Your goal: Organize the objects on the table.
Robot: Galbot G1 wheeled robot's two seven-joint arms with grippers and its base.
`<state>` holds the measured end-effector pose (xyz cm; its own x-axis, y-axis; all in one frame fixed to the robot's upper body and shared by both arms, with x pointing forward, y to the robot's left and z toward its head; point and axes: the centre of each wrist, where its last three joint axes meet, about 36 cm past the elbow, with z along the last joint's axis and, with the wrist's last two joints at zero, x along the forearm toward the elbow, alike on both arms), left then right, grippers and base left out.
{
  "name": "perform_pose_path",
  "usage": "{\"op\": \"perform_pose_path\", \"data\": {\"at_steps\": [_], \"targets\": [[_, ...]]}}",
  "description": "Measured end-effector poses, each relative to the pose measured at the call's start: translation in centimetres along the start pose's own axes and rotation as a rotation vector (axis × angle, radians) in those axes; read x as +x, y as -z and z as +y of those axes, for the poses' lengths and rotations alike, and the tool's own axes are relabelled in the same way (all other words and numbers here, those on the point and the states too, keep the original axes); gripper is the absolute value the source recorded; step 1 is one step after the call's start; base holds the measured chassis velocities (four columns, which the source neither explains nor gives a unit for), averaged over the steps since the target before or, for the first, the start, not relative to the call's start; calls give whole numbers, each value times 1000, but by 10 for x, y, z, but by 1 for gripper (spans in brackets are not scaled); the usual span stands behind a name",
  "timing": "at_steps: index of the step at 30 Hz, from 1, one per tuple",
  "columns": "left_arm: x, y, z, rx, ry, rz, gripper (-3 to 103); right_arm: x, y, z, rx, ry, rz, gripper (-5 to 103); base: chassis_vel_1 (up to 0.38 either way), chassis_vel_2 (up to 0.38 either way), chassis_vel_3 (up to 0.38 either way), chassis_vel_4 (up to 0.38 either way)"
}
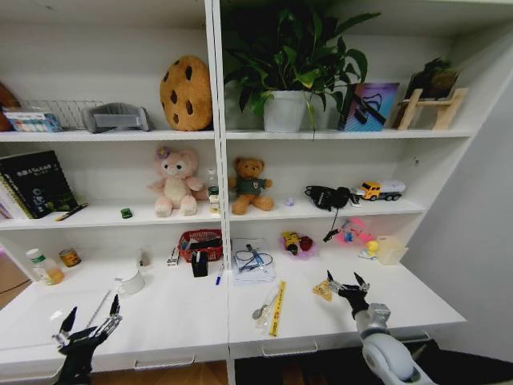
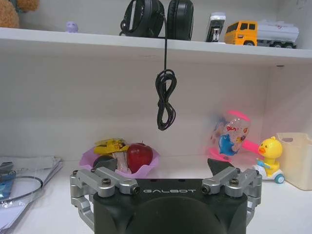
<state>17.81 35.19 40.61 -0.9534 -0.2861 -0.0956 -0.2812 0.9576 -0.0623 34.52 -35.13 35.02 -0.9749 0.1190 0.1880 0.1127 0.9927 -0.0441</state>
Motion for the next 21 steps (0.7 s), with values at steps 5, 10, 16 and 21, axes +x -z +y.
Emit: {"op": "perform_pose_path", "data": {"at_steps": [5, 10, 16, 21], "targets": [[0, -1, -1, -1, 0, 4, 100, -10, -9, 0, 4, 5, 25, 100, 0, 0, 0, 0], [0, -1, -1, -3, 3, 8, 100, -23, -22, 2, 12, 14, 55, 100, 0, 0, 0, 0], [0, -1, 0, -6, 6, 10, 100, -38, -32, 7, 22, 27, 78, 100, 0, 0, 0, 0], [-1, -2, 1, -7, 10, 14, 100, -50, -42, 11, 33, 34, 101, 100, 0, 0, 0, 0]]}}
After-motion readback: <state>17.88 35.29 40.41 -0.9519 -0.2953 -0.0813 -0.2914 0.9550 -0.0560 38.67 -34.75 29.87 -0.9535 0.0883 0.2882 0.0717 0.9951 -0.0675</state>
